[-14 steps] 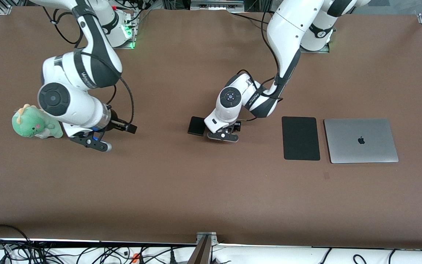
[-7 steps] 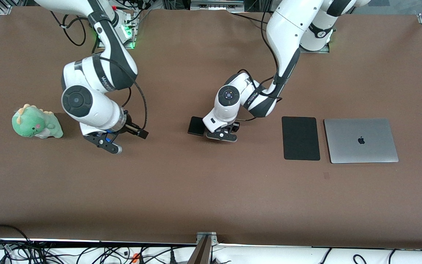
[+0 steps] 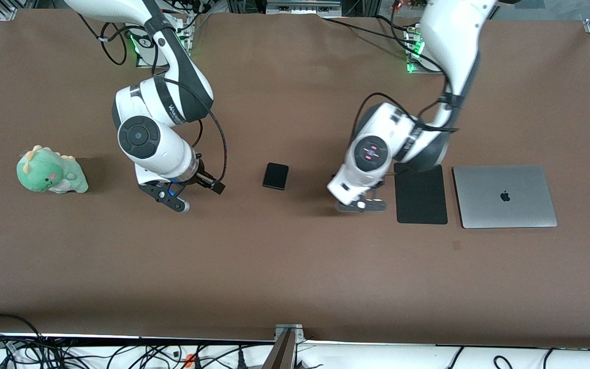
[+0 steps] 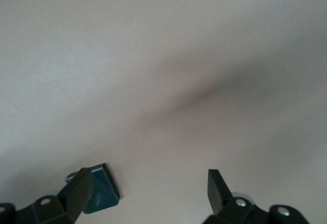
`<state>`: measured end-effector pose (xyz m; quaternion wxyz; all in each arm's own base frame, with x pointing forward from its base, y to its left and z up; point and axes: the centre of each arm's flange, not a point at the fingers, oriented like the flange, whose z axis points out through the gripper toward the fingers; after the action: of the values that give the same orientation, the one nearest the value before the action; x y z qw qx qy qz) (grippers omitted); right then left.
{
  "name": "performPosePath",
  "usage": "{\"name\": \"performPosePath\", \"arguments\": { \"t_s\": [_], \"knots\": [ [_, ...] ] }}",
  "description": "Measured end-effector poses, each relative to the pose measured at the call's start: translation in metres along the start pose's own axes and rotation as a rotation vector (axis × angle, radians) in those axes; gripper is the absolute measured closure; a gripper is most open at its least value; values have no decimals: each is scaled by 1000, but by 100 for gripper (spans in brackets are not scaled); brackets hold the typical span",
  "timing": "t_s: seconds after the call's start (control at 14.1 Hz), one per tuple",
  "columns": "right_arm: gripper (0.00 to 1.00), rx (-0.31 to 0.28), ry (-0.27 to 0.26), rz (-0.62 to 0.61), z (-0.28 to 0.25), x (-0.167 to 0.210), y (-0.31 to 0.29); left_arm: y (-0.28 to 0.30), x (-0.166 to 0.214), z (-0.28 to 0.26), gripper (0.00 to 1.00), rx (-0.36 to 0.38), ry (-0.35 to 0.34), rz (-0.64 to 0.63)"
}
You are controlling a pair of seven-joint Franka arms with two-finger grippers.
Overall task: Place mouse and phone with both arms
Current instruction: 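Carry the mouse to the pad while the right gripper reaches the phone, then lower the mouse onto the pad while the right gripper grasps the phone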
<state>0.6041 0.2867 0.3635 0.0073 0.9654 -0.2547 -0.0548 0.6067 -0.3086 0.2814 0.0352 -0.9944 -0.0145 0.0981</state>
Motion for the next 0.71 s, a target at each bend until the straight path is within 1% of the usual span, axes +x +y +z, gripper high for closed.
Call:
{"name": "performPosePath", "arguments": {
  "t_s": [0.14,0.28,0.35,0.5,0.71],
  "knots": [
    [0,0,3,-31,8,-16,-14,-64,25,7,39,-1,-46,7],
    [0,16,12,-77,18,-41,-36,-122,43,22,39,-15,-81,20],
    [0,30,20,-96,25,-53,-48,-141,47,32,39,-19,-99,30],
    [0,60,42,-133,41,-73,-69,-157,50,53,39,-21,-132,44],
    [0,91,69,-180,69,-96,-91,-162,51,78,39,-25,-144,74]
  ]
}}
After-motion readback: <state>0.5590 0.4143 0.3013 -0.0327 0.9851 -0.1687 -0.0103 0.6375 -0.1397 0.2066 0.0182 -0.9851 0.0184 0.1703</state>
